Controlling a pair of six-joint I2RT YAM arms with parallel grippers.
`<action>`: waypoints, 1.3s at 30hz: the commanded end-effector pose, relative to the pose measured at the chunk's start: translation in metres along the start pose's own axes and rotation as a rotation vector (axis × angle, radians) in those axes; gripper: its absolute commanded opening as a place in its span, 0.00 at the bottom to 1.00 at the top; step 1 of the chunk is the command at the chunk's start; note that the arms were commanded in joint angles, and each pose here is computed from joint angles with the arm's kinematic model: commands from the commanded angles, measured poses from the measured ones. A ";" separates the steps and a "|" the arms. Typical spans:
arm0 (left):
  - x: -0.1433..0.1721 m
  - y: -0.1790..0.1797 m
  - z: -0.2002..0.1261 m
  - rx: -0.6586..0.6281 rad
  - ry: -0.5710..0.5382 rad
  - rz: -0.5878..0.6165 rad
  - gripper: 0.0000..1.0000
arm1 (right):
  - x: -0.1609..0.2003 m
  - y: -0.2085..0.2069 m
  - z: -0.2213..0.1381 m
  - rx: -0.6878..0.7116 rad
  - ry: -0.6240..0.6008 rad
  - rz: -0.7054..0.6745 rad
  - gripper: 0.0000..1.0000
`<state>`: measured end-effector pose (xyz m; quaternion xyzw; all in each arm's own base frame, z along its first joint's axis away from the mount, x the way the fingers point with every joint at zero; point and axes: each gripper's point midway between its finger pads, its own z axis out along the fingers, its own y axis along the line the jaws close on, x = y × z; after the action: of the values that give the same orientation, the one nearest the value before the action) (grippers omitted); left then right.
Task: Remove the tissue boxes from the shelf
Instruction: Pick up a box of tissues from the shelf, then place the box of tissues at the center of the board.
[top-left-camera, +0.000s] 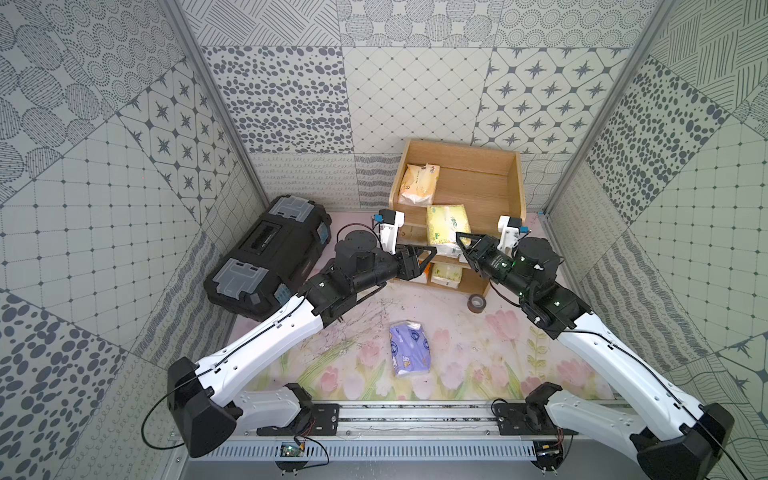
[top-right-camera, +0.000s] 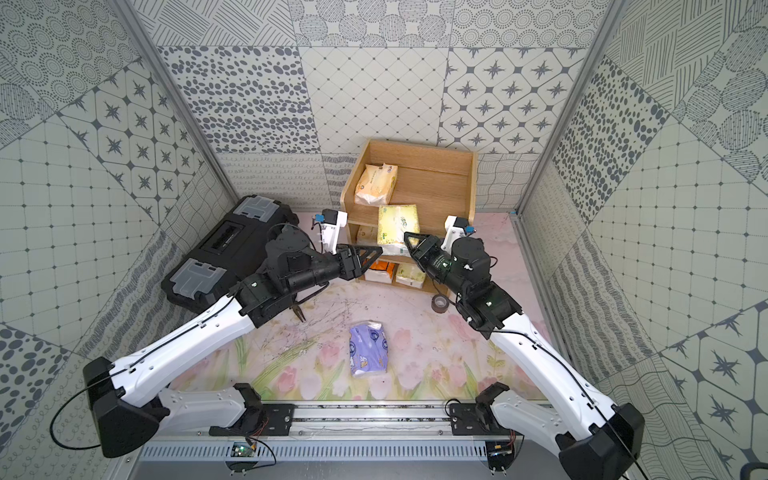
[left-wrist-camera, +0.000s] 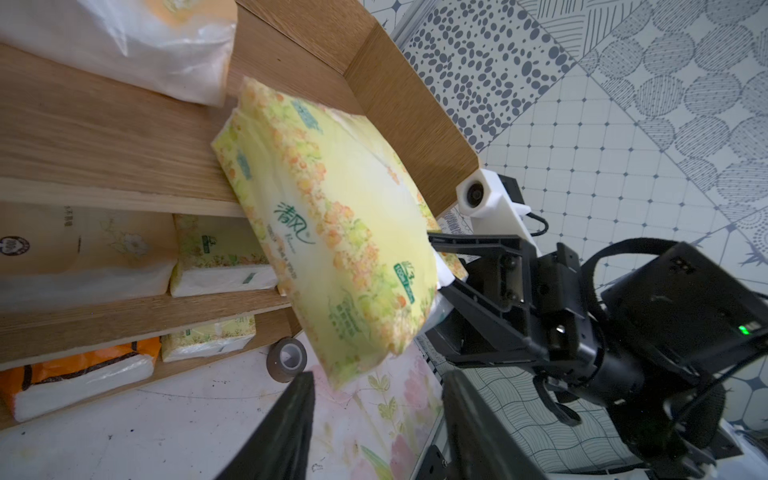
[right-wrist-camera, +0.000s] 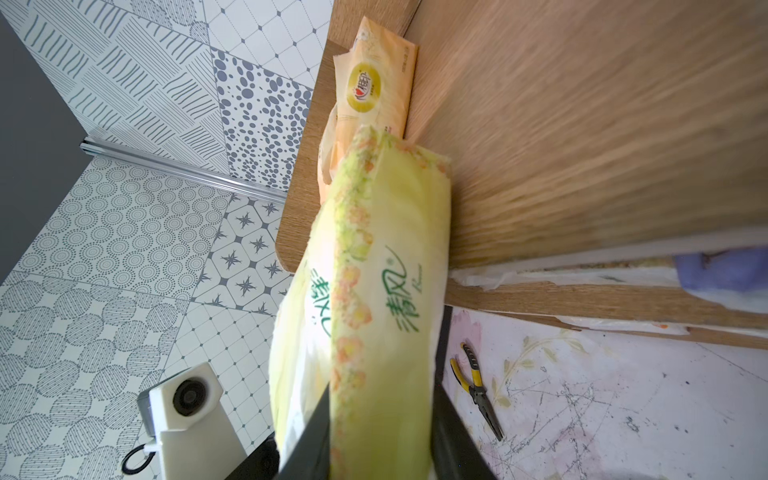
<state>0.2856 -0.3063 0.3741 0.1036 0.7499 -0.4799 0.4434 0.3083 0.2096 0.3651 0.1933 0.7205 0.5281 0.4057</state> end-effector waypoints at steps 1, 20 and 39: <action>-0.018 -0.009 -0.027 0.013 -0.112 -0.006 0.64 | -0.004 0.022 -0.017 -0.077 -0.011 -0.077 0.20; 0.094 0.134 -0.123 -0.445 -0.211 -0.435 0.65 | 0.116 -0.075 -0.086 0.189 0.375 -0.314 0.15; 0.190 0.189 -0.121 -0.541 -0.038 -0.526 0.67 | 0.161 -0.222 -0.086 0.440 0.320 -0.262 0.19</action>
<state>0.2148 -0.1565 0.1278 -0.2148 0.8494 -0.3456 0.3360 0.1695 0.1751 0.0995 0.0928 0.9106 0.2868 0.2827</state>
